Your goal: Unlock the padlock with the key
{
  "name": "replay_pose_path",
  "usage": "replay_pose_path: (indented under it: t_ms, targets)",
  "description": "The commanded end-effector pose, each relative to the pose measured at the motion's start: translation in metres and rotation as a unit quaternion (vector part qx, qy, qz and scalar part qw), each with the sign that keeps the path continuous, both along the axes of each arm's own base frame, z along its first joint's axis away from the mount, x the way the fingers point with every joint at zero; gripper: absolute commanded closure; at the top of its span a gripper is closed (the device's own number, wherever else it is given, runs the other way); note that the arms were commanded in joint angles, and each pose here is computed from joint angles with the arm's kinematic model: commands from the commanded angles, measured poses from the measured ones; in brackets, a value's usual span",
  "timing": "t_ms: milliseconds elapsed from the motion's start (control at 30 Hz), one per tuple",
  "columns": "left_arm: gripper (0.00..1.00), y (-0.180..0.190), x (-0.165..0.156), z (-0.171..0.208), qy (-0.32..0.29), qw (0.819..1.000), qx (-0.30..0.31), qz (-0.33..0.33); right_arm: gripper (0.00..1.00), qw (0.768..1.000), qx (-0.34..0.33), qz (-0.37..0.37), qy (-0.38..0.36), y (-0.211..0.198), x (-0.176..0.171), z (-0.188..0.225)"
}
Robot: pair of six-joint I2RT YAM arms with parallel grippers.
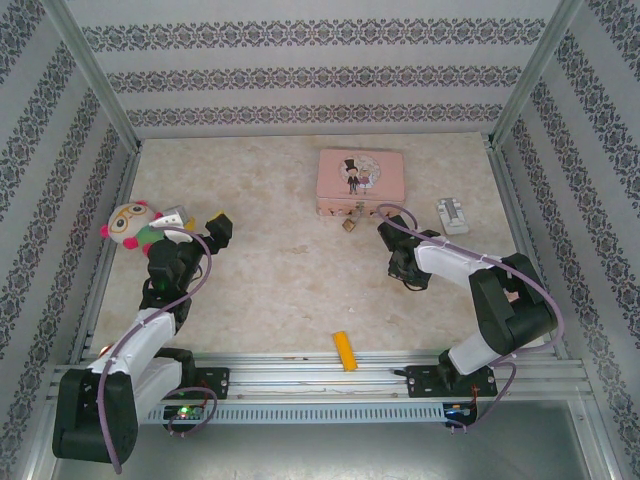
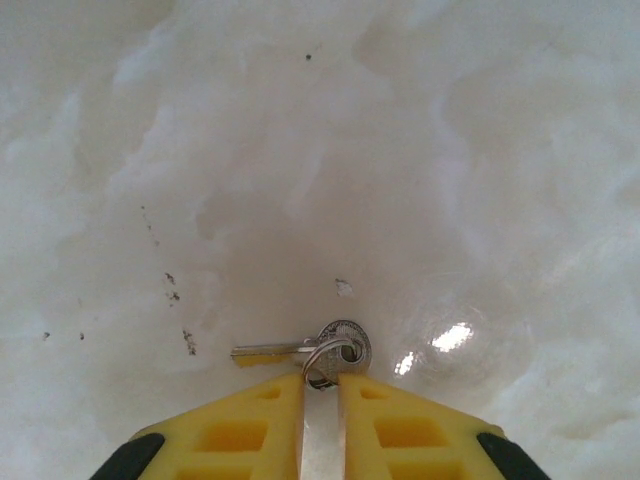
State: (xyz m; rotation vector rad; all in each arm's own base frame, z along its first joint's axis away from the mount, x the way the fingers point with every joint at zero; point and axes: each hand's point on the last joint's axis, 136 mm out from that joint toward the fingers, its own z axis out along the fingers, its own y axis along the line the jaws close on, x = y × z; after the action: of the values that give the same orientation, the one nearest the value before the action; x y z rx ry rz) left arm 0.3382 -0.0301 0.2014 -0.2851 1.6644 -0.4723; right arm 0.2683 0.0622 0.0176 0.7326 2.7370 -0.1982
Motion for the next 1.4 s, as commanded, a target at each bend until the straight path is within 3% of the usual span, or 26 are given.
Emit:
replay_pose_path:
  t_ms: [0, 167, 467, 767, 833, 933, 1133, 1367]
  targets:
    - [0.01, -0.001, -0.003, -0.001, 0.0, 1.0, 0.009, 0.0, 0.88, 1.0, -0.012, -0.003, 0.003, -0.002, -0.004, 0.002]
    - [0.01, -0.001, -0.003, 0.001, -0.002, 1.0, 0.012, 0.001, 1.0, 1.0, -0.012, -0.001, 0.001, -0.002, -0.003, 0.005]
    - [0.01, -0.002, 0.003, -0.001, 0.037, 0.999, 0.009, -0.001, 1.0, 0.998, -0.022, 0.052, -0.034, 0.01, 0.006, 0.04]
    - [0.01, -0.009, 0.002, 0.009, 0.025, 0.999, -0.011, -0.018, 1.0, 0.996, 0.013, 0.058, -0.071, 0.014, 0.003, 0.066]
    - [0.01, -0.009, 0.002, 0.01, 0.023, 0.999, -0.013, -0.021, 0.95, 0.996, 0.015, 0.045, -0.071, 0.008, -0.003, 0.066]
    - [0.01, -0.011, 0.002, 0.009, 0.021, 0.999, -0.014, -0.024, 0.77, 0.997, 0.023, 0.014, -0.068, -0.003, -0.012, 0.059]
    - [0.01, -0.021, 0.007, 0.004, 0.03, 0.998, -0.012, -0.045, 0.61, 0.993, 0.077, -0.039, -0.085, -0.014, -0.021, 0.041]
    - [0.01, -0.032, 0.01, -0.002, 0.033, 0.997, -0.009, -0.062, 0.41, 0.99, 0.085, -0.057, -0.095, -0.014, -0.016, 0.035]
